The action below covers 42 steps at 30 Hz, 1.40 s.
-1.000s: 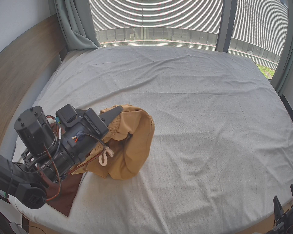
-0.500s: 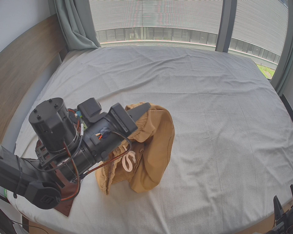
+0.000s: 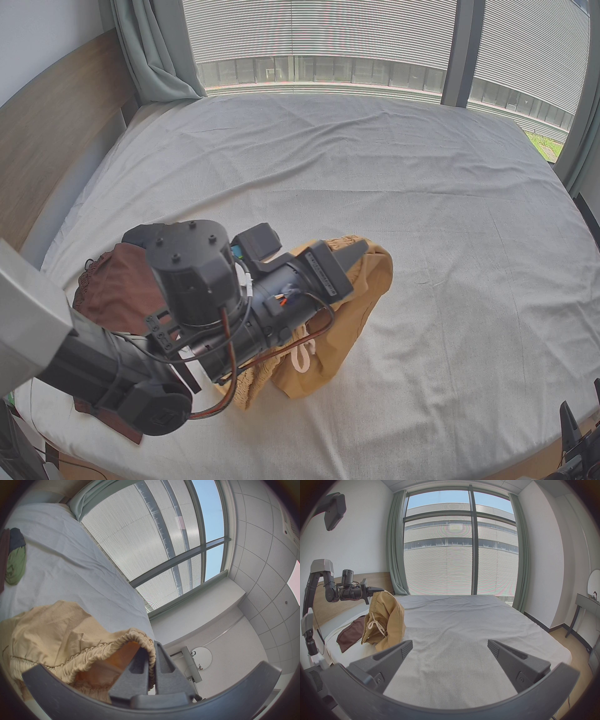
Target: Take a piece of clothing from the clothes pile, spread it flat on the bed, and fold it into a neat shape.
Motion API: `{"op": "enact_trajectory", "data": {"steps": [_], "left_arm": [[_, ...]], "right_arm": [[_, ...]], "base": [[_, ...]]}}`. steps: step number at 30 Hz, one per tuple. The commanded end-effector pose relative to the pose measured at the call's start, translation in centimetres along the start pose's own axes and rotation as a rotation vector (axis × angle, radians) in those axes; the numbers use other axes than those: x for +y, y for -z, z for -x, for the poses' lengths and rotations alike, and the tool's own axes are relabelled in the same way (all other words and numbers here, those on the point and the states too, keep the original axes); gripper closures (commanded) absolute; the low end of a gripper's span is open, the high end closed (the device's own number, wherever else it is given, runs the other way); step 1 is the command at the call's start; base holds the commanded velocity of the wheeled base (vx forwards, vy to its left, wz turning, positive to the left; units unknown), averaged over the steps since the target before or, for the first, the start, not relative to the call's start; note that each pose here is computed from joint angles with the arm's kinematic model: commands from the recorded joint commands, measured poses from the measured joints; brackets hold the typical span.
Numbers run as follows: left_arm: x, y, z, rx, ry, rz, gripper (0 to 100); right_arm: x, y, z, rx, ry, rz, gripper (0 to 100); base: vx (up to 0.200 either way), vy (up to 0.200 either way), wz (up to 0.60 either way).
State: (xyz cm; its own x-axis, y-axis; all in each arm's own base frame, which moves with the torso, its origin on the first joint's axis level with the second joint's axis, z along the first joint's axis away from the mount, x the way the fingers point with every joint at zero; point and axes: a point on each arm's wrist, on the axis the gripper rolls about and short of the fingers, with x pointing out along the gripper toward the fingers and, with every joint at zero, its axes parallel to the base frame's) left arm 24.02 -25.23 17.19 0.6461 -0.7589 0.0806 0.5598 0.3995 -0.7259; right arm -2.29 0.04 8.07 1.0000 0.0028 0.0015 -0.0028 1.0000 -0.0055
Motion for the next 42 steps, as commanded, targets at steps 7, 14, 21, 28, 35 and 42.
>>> {"op": "enact_trajectory", "data": {"steps": [7,14,21,28,35,42], "left_arm": [[-0.3,3.5,-3.4,0.072,0.046,0.020,100],[-2.8,4.4,-5.2,0.072,0.134,0.094,100],[-6.6,3.9,-6.4,0.088,0.197,0.146,100],[-11.3,2.1,-6.8,0.069,0.297,0.193,100],[-16.2,-2.3,-5.7,0.012,0.401,0.295,100],[-14.8,-3.8,-4.1,-0.006,0.337,0.281,100]], "right_arm": [[0.0,0.5,-0.1,0.008,0.001,0.001,0],[0.0,0.5,-0.1,0.008,0.000,0.001,0],[0.0,0.5,-0.1,0.008,0.000,0.002,0],[0.0,0.5,-0.1,0.008,0.000,0.002,0],[0.0,0.5,-0.1,0.008,0.000,0.002,0],[0.0,0.5,-0.1,0.008,0.000,0.002,0]], "base": [[0.000,0.000,0.00],[0.000,0.000,0.00],[0.000,0.000,0.00],[0.000,0.000,0.00],[0.000,0.000,0.00],[0.000,0.000,0.00]]}}
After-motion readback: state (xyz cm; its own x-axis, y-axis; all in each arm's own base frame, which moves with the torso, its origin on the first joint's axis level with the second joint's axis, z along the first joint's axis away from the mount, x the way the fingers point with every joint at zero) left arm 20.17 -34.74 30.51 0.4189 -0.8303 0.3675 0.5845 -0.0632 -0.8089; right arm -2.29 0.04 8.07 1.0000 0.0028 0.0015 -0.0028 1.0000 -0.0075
